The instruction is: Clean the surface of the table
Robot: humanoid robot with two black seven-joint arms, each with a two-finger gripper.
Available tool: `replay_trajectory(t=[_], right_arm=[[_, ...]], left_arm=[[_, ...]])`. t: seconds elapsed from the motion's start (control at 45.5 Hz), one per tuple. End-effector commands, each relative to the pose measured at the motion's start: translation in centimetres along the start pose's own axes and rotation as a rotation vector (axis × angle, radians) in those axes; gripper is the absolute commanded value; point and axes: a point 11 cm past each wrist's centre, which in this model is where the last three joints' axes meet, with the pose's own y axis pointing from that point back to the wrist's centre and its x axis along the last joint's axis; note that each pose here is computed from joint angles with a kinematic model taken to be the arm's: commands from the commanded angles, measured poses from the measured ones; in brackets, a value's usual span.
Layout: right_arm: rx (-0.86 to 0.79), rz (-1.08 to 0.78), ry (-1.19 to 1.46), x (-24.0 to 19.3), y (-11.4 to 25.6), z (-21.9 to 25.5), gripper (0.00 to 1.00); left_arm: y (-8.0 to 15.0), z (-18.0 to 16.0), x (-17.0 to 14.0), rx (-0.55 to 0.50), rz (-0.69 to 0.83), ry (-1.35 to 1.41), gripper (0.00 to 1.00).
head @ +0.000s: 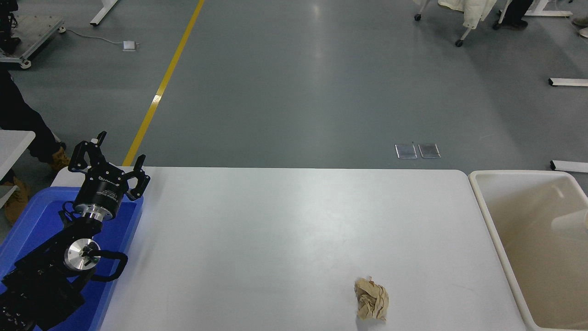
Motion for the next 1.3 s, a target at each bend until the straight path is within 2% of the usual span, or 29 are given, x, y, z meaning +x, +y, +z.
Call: replay_trajectory(t=[0.0, 0.044, 0.132, 0.154, 0.22, 0.242, 0.286, 0.484, 0.615, 0.791, 1.033, 1.143, 1.275], right_arm=[[-0.004, -0.019, 0.001, -1.4, 0.1, 0.2, 0.03], [-0.006, -0.019, 0.001, -1.4, 0.1, 0.2, 0.12], [-0.006, -0.019, -0.001, -1.4, 0.1, 0.2, 0.41], [-0.006, -0.019, -0.001, -1.4, 0.1, 0.2, 0.5], [-0.006, -0.019, -0.001, -1.4, 0.1, 0.2, 0.84], [-0.006, -0.018, -0.004, -1.4, 0.1, 0.2, 0.92], [-0.006, -0.018, -0.004, -1.4, 0.1, 0.2, 0.97], [0.001, -0.006, -0.028, -0.8, 0.0, 0.0, 0.98], [0.046, 0.033, -0.15, 1.0, -0.4, -1.9, 0.98], [0.188, 0.093, -0.354, 7.9, 0.0, -6.3, 0.99], [0.41, 0.234, -0.48, 18.7, 2.6, -13.7, 0.99], [0.494, 0.298, -0.611, 21.4, 3.6, -15.5, 0.99], [0.558, 0.327, -0.717, 22.8, 4.2, -16.9, 0.99]], left_arm=[[0.0, 0.0, 0.0, 0.0, 0.0, -0.001, 1.0], [0.0, 0.0, 0.0, 0.0, 0.0, 0.0, 1.0], [0.0, 0.0, 0.0, 0.0, 0.0, 0.0, 1.0], [0.0, 0.0, 0.0, 0.0, 0.0, 0.0, 1.0], [0.0, 0.0, 0.0, 0.0, 0.0, 0.0, 1.0], [0.0, 0.1, 0.0, 0.0, 0.0, -0.002, 1.0], [0.0, 0.0, 0.0, 0.0, 0.0, 0.0, 1.0], [0.0, 0.0, 0.0, 0.0, 0.0, -0.001, 1.0], [0.0, 0.0, 0.0, 0.0, 0.0, 0.0, 1.0], [0.0, 0.0, 0.0, 0.0, 0.001, -0.002, 1.0], [0.0, 0.0, 0.0, 0.0, 0.0, 0.0, 1.0], [0.0, 0.0, 0.0, 0.0, 0.0, -0.001, 1.0], [0.0, 0.0, 0.0, 0.0, 0.002, 0.0, 1.0]])
